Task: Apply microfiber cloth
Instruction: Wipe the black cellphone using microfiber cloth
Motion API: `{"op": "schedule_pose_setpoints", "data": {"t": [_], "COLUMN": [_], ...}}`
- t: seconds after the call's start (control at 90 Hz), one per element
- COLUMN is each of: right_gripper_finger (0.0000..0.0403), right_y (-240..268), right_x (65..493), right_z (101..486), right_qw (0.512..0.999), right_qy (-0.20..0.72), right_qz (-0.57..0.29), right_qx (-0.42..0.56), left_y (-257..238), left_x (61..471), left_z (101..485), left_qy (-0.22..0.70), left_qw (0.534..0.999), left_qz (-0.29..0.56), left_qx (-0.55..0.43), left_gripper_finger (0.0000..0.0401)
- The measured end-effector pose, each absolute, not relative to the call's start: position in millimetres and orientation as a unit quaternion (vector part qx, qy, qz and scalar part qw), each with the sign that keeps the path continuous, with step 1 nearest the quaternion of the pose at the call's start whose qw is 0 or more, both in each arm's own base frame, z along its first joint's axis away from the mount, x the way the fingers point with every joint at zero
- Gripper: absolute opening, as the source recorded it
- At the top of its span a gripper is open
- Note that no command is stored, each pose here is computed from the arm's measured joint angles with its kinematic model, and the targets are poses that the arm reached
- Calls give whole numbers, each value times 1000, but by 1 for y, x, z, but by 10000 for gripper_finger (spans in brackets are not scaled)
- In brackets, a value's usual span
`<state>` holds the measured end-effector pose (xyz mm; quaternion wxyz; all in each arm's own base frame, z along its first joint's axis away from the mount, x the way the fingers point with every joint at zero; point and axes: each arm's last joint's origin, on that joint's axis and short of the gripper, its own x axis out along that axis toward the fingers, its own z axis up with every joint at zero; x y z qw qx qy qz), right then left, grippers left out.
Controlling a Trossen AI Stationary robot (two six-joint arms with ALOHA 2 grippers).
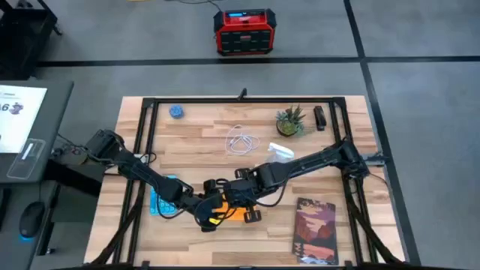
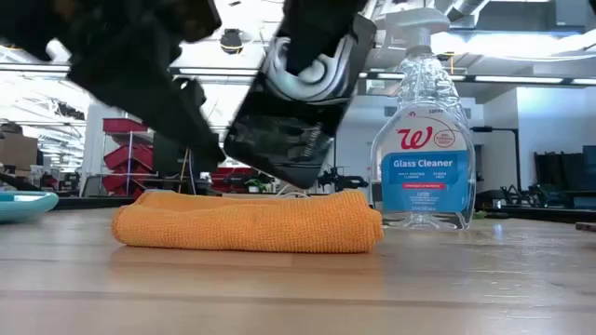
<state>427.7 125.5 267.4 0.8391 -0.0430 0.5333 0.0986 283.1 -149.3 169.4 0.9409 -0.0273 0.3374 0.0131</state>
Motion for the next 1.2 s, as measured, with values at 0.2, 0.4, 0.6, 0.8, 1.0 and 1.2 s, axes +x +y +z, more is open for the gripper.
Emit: {"op": "schedule_pose_setpoints", "data": {"t": [0.2,0.4,0.6,0.8,1.0,1.2], "right_gripper_finger": [15,15,15,15,19,71], "right_y": [126,125,125,125,124,128], "right_x": [428,426,428,429,429,430], "right_z": [264,246,241,240,239,241], "right_qw": [840,832,838,839,837,843], "right_qy": [534,548,538,537,541,525], "right_qz": [91,88,86,87,82,104], "right_qx": [-29,-29,-23,-21,-19,-49], "left_y": [-151,-151,-151,-153,-153,-159], "left_x": [290,293,294,302,305,299], "left_z": [176,180,179,164,155,153], "left_qy": [280,259,259,255,249,255], "left_qw": [959,965,965,966,965,963], "left_qz": [30,29,29,35,72,86], "left_qx": [-18,-21,-26,-35,-42,-30], "left_gripper_finger": [194,168,87,40,11,11]}}
